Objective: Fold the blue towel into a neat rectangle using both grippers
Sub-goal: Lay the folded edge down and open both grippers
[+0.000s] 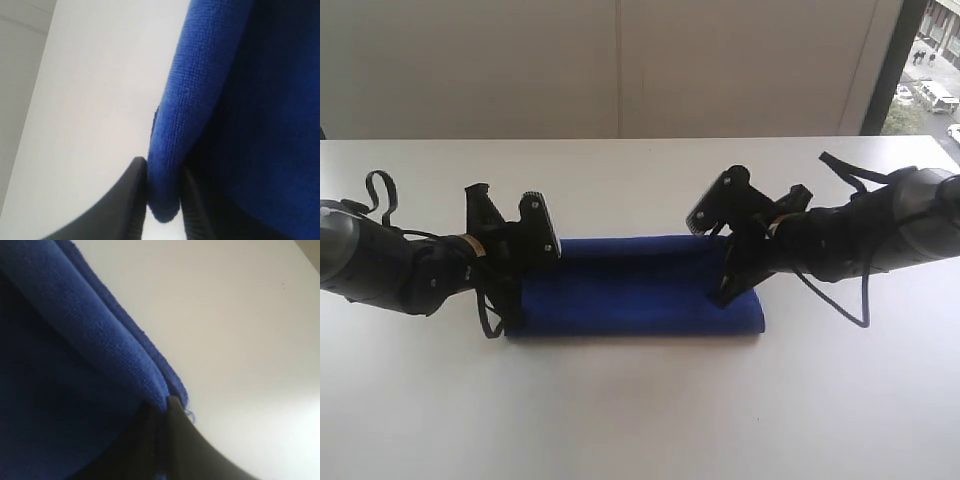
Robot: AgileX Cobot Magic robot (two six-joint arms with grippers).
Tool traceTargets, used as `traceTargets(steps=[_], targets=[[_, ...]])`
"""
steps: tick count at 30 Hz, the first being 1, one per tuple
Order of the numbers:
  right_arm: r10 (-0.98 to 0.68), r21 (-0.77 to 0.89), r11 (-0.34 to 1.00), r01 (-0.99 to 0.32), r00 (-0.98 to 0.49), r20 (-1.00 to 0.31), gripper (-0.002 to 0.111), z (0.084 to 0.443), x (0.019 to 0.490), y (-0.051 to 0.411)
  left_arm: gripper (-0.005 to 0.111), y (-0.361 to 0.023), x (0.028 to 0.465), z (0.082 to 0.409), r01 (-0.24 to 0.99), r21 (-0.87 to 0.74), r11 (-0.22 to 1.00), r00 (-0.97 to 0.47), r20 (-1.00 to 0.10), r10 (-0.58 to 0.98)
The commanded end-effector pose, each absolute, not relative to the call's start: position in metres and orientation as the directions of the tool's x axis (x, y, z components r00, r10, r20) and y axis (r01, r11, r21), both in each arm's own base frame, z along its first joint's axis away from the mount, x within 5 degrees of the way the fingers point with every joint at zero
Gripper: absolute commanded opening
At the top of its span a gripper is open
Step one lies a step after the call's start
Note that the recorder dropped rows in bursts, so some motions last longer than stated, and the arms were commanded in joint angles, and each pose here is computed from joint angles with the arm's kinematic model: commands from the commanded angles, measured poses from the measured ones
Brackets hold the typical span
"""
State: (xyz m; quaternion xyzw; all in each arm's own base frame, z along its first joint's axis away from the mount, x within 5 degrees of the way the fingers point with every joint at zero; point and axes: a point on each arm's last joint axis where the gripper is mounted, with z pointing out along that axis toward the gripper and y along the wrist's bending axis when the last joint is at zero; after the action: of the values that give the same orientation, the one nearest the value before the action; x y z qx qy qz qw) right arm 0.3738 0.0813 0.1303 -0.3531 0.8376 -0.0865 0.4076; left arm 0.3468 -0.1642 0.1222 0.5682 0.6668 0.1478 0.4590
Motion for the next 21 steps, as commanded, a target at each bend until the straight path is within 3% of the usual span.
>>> traceTargets(steps=[1, 6, 9, 16, 21], targets=[[-0.618, -0.438, 0.776, -0.454, -0.408, -0.672, 0.007, 0.136, 0.380, 0.076, 0.042, -0.160, 0.350, 0.124, 0.587, 0.709, 0.390, 0.013, -0.490, 0.872], [-0.619, -0.432, 0.775, -0.461, -0.417, -0.666, 0.040, 0.135, 0.379, 0.076, 0.049, -0.160, 0.352, 0.126, 0.560, 0.720, 0.410, 0.015, -0.504, 0.864], [-0.615, -0.428, 0.779, -0.459, -0.421, -0.667, 0.053, 0.135, 0.379, 0.076, 0.051, -0.160, 0.352, 0.127, 0.554, 0.722, 0.415, 0.015, -0.507, 0.862], [-0.580, -0.404, 0.807, -0.432, -0.446, -0.682, 0.053, 0.135, 0.379, 0.075, 0.051, -0.158, 0.353, 0.128, 0.533, 0.741, 0.407, 0.010, -0.487, 0.873], [-0.580, -0.396, 0.806, -0.441, -0.451, -0.678, 0.053, 0.141, 0.377, 0.076, 0.051, -0.152, 0.358, 0.139, 0.427, 0.753, 0.500, -0.037, -0.538, 0.842]])
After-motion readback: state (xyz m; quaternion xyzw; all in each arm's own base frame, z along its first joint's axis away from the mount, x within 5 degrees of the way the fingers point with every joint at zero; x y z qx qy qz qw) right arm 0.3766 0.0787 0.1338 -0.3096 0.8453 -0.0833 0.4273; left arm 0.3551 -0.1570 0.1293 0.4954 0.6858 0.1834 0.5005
